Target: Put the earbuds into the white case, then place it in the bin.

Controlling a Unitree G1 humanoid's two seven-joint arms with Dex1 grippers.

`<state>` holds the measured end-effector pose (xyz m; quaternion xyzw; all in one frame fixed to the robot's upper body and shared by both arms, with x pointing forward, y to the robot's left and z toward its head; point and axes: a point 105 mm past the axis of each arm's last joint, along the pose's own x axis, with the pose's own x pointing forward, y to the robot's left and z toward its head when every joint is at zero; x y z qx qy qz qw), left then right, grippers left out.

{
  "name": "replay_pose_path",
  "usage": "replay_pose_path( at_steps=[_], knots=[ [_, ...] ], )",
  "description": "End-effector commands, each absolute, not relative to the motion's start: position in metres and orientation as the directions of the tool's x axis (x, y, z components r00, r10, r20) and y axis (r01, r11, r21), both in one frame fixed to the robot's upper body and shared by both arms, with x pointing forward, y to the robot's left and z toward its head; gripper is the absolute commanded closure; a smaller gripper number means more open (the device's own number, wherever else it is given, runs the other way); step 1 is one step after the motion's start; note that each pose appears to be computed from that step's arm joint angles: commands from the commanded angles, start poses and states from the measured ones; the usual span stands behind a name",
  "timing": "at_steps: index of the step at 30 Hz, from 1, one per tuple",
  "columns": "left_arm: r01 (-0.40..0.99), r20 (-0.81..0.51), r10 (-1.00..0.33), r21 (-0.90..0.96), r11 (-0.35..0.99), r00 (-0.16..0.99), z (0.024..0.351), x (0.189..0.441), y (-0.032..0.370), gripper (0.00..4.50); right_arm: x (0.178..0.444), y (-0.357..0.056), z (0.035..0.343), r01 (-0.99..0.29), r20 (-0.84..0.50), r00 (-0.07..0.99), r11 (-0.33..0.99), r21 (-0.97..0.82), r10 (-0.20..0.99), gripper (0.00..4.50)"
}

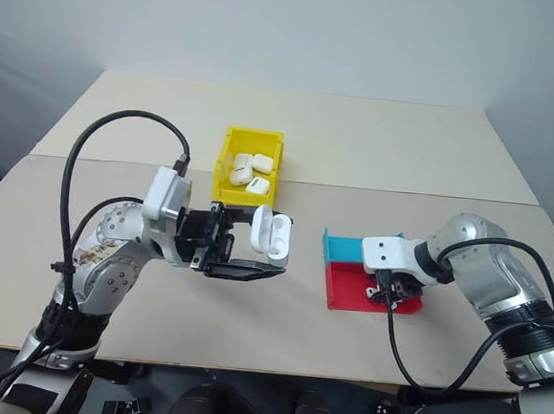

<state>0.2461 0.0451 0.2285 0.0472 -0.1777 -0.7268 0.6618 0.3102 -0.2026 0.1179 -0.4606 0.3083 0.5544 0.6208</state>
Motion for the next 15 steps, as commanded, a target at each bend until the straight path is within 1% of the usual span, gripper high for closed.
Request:
replay_pose_path(
  at_steps=[1, 10, 13, 15],
  knots=[
    [0.93, 0.183, -0.975, 0.364, -0.053, -0.127, 0.24, 0.242, 0.048, 1.71, 0.311, -0.203, 0.121, -0.968, -0.894, 0.201, -0.059, -0.245, 0.401, 1.88],
    [0.93, 0.184, -0.976, 0.365, -0.045, -0.12, 0.24, 0.24, 0.048, 1.71, 0.309, -0.207, 0.112, -0.971, -0.906, 0.186, -0.069, -0.228, 0.381, 1.88],
    [0.93, 0.185, -0.976, 0.366, -0.042, -0.117, 0.241, 0.24, 0.048, 1.71, 0.307, -0.208, 0.111, -0.973, -0.911, 0.176, -0.077, -0.219, 0.373, 2.47],
    [0.929, 0.187, -0.975, 0.367, -0.041, -0.117, 0.241, 0.24, 0.047, 1.71, 0.307, -0.209, 0.108, -0.971, -0.914, 0.176, -0.086, -0.222, 0.365, 3.15]
  ],
)
